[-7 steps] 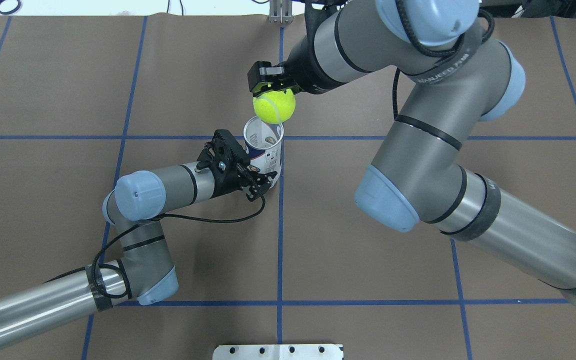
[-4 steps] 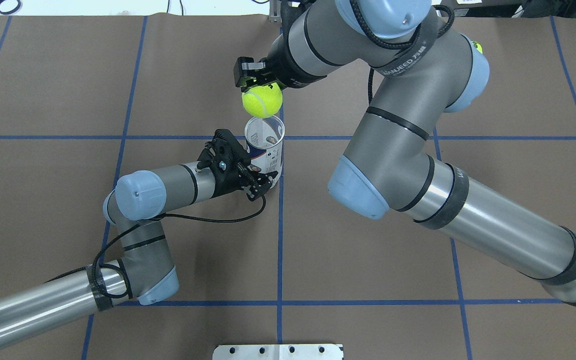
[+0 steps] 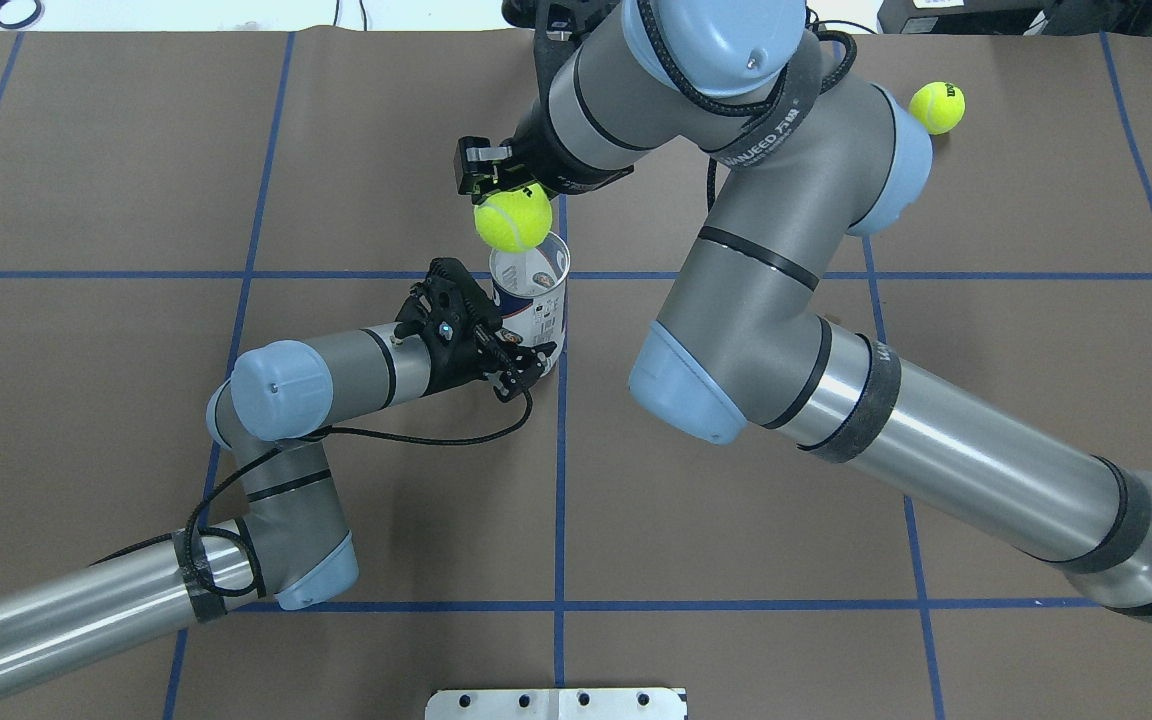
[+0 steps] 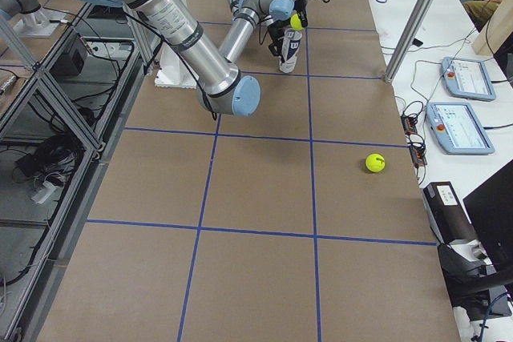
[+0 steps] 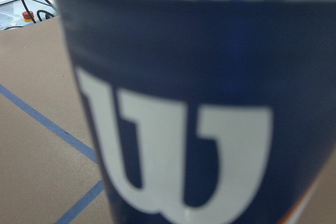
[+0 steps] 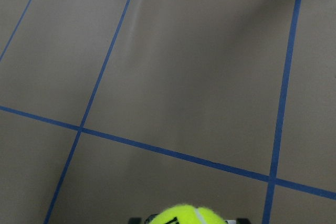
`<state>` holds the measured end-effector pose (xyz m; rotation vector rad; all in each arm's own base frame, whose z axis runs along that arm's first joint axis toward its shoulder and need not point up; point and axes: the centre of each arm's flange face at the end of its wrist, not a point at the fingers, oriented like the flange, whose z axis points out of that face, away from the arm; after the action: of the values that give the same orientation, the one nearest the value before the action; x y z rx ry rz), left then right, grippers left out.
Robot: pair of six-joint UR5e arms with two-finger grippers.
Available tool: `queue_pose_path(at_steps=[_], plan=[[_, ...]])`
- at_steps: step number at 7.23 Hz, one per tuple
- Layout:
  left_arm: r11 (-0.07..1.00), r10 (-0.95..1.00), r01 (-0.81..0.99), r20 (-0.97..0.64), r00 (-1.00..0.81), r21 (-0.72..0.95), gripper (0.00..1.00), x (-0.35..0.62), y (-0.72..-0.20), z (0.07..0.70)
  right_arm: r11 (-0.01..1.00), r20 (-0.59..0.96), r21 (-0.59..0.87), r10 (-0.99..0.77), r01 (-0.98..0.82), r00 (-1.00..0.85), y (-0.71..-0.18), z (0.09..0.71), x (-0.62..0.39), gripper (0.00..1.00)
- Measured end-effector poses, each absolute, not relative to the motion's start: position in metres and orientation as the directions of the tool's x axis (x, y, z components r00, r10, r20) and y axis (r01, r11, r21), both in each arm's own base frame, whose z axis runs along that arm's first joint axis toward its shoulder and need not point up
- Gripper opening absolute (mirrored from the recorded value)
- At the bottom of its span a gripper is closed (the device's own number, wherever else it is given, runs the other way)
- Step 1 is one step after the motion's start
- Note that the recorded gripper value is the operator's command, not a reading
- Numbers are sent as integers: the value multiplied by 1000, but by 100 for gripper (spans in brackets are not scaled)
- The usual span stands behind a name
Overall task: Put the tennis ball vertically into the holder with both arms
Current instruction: 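Position the ball above the can's open end with the right gripper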
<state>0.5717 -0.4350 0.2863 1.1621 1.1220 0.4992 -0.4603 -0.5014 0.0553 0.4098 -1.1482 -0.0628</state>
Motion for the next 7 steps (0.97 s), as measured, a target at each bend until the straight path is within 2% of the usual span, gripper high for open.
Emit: queue_pose_path(at_steps=[4, 5, 6, 7], plan=[[374, 804, 220, -433, 408, 901, 65, 571, -435, 285, 930, 868, 335, -242, -152, 433, -502, 72, -462, 0], [374, 804, 220, -433, 408, 901, 65, 571, -435, 285, 931, 868, 333, -240, -151, 435, -501, 73, -462, 8], [374, 804, 220, -433, 408, 901, 65, 571, -435, 285, 932, 867, 331, -239, -149, 437, -500, 73, -461, 29], [374, 804, 220, -433, 408, 901, 65, 571, -435, 285, 932, 868, 330, -238, -147, 437, -497, 71, -461, 33]])
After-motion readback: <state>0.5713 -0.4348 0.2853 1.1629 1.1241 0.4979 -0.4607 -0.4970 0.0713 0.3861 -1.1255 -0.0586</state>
